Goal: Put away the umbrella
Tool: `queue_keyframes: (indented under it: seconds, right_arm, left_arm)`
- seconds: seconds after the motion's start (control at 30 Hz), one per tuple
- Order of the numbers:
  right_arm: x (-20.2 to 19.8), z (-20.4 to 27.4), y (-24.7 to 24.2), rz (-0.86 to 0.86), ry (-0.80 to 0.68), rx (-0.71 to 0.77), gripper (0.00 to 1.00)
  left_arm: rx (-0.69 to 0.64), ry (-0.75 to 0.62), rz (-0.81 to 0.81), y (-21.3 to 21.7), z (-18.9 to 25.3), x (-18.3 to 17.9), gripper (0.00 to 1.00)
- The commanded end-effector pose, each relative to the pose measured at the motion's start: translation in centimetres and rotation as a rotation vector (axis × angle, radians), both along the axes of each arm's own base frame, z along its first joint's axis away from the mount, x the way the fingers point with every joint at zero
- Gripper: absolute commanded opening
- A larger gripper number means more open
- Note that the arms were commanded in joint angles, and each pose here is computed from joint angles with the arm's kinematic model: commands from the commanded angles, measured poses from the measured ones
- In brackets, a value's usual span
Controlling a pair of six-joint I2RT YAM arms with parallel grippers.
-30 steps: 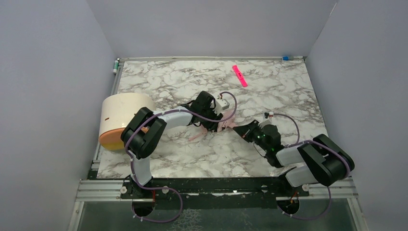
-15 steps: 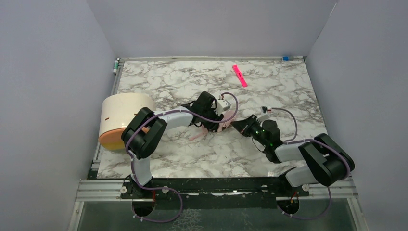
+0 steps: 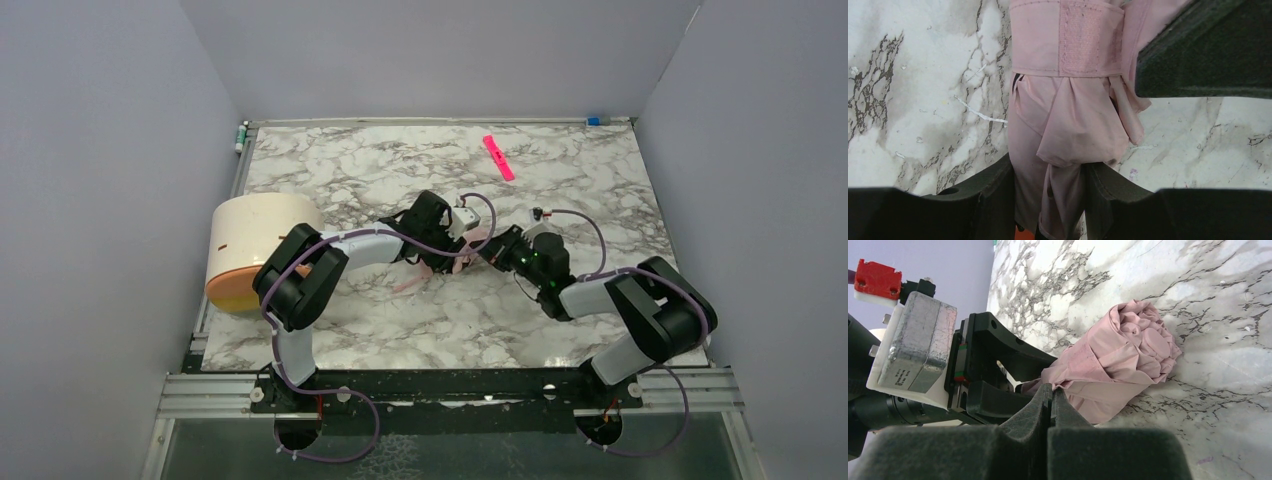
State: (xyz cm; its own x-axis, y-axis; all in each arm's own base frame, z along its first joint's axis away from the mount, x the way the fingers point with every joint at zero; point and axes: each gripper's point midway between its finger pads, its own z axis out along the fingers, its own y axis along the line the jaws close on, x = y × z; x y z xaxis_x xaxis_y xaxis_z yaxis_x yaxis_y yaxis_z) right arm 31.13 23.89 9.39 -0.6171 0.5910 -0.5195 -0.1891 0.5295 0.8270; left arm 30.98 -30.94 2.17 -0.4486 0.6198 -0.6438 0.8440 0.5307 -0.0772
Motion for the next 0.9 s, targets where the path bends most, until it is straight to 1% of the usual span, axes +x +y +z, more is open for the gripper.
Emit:
queue_keyframes:
  seconds: [0.0, 0.53, 0.67, 0.87]
  right_arm:
    - [1.5, 2.5, 0.9, 0.002, -0.05, 0.053, 0.0]
    - [2.6, -1.7, 0.5, -0.057, 0.12, -0.035, 0.01]
    - [2.9, -3.0, 0.1, -0.089, 0.172, -0.068, 0.03]
    - [3.3, -4.0, -0.1, -0.103, 0.193, -0.101, 0.14]
  left_arm:
    - [0.315, 0.155, 0.037, 6.9, -7.2, -3.9, 0.0]
    - [0.319, 0.151, 0.008, 6.8, -7.2, -4.2, 0.0]
    - [0.318, 0.15, 0.003, 6.7, -7.2, -4.3, 0.0]
    - [0.315, 0.151, -0.001, 6.7, -7.1, -4.4, 0.0]
